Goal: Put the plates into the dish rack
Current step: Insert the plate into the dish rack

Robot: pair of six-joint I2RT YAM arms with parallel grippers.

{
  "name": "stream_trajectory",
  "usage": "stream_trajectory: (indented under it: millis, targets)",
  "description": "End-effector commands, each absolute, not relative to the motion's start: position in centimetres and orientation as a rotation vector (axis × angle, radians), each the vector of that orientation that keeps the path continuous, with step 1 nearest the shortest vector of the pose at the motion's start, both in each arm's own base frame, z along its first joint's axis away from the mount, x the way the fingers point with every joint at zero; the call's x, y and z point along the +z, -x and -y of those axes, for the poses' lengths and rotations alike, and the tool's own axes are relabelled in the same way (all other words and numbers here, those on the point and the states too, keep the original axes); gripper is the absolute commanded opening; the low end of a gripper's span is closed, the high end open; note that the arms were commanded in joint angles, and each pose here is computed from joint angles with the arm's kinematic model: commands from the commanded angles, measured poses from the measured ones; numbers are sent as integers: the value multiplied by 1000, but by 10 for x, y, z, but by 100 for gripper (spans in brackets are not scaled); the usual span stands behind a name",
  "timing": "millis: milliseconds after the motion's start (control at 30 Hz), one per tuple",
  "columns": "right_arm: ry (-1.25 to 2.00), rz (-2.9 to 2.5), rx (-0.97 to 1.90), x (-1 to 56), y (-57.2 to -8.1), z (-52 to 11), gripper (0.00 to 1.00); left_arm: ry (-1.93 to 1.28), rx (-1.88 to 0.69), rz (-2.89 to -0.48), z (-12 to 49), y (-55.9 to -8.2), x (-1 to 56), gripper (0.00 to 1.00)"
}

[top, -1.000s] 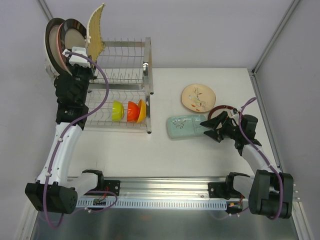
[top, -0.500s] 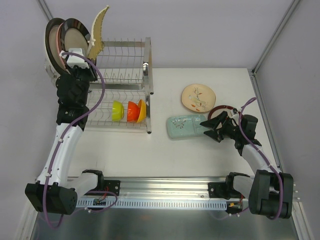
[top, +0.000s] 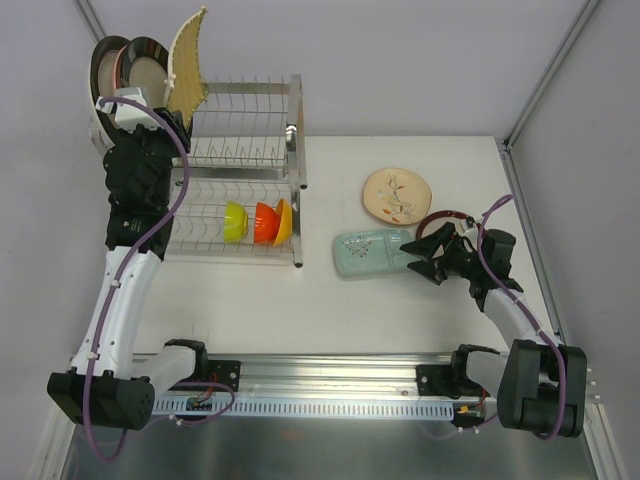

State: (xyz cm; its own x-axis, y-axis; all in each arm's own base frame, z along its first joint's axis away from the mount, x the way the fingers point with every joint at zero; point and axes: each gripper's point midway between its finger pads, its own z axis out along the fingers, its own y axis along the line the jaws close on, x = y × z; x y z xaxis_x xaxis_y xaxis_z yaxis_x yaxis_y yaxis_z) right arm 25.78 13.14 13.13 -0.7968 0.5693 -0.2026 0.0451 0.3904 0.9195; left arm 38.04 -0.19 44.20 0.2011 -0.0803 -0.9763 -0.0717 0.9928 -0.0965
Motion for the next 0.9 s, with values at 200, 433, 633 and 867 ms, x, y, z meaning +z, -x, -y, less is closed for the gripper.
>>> stream_trajectory:
  millis: [200, 433, 633, 867]
  targets:
    - [-446, -2130, 1400, 143, -261, -133, 89, 278, -11, -1246, -18, -366, 488, 41]
    - [-445, -2131, 1397, 143, -262, -133, 89, 297, -20, -1220, -19, -360, 500, 48]
    - [-446, -2133, 1397, 142, -261, -133, 89, 329, -40, -1195, -21, -357, 511, 50]
    - [-449, -2137, 1394, 141, -261, -133, 89, 359, -82, -1169, -20, -354, 523, 49]
